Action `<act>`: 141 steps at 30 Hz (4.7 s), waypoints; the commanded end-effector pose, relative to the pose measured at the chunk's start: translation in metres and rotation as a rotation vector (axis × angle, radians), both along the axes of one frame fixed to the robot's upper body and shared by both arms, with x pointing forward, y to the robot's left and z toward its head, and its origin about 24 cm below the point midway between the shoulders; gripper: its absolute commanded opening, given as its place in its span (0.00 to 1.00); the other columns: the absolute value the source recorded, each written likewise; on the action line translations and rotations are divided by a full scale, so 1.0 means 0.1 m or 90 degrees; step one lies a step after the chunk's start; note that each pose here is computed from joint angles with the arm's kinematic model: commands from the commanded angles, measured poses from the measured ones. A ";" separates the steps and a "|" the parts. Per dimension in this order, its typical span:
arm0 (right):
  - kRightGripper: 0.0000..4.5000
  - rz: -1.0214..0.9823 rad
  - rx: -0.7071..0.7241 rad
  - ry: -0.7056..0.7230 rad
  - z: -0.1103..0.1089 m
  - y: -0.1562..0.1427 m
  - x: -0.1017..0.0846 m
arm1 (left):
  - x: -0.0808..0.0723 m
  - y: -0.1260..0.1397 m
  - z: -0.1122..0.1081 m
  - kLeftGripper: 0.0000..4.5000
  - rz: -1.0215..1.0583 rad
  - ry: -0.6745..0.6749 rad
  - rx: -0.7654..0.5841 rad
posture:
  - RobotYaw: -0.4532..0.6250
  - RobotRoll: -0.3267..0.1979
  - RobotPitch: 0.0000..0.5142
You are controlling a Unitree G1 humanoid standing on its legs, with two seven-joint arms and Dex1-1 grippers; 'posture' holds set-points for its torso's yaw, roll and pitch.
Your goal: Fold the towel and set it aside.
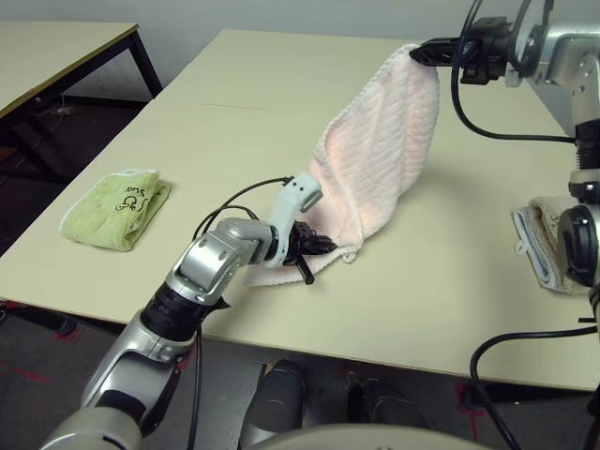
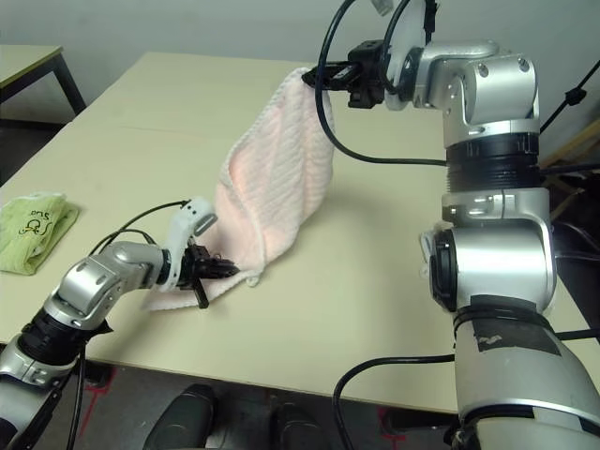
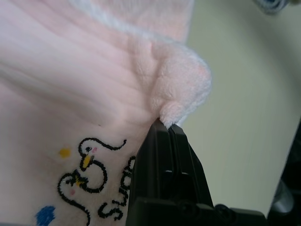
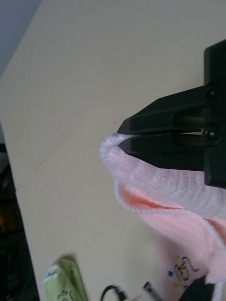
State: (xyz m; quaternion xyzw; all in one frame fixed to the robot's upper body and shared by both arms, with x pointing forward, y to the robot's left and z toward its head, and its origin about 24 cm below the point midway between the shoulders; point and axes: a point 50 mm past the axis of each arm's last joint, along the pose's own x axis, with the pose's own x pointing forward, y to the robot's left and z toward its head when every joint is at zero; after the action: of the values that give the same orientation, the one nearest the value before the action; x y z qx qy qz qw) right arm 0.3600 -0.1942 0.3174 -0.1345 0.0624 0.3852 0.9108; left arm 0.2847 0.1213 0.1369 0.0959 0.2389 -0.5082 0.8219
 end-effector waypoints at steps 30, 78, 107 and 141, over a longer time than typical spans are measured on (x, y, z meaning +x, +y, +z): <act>0.00 -0.083 0.149 -0.236 -0.01 -0.22 0.35 | 0.97 1.22 1.56 0.00 0.260 -0.514 0.039 | 0.59 0.62 0.12; 0.00 0.043 0.113 0.331 -1.93 -1.17 -1.01 | -0.34 1.90 0.14 0.00 0.073 0.097 -0.064 | 0.55 0.62 0.16; 0.64 -0.060 0.017 0.103 -1.92 -0.77 -0.09 | -0.15 2.36 0.14 1.00 0.247 0.027 0.136 | 0.57 0.62 0.15; 0.86 0.127 0.159 0.197 -1.78 -0.26 -0.81 | -0.50 0.74 0.08 0.86 0.025 0.043 -0.129 | 0.57 0.62 0.20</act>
State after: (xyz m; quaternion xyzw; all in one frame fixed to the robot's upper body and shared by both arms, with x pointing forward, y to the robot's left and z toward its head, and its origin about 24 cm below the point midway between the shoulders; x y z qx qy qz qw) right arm 0.2799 -0.2260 0.1409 0.0289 0.1345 0.4855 0.8633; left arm 0.2339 0.1937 0.1514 -0.0223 0.2030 -0.5253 0.8261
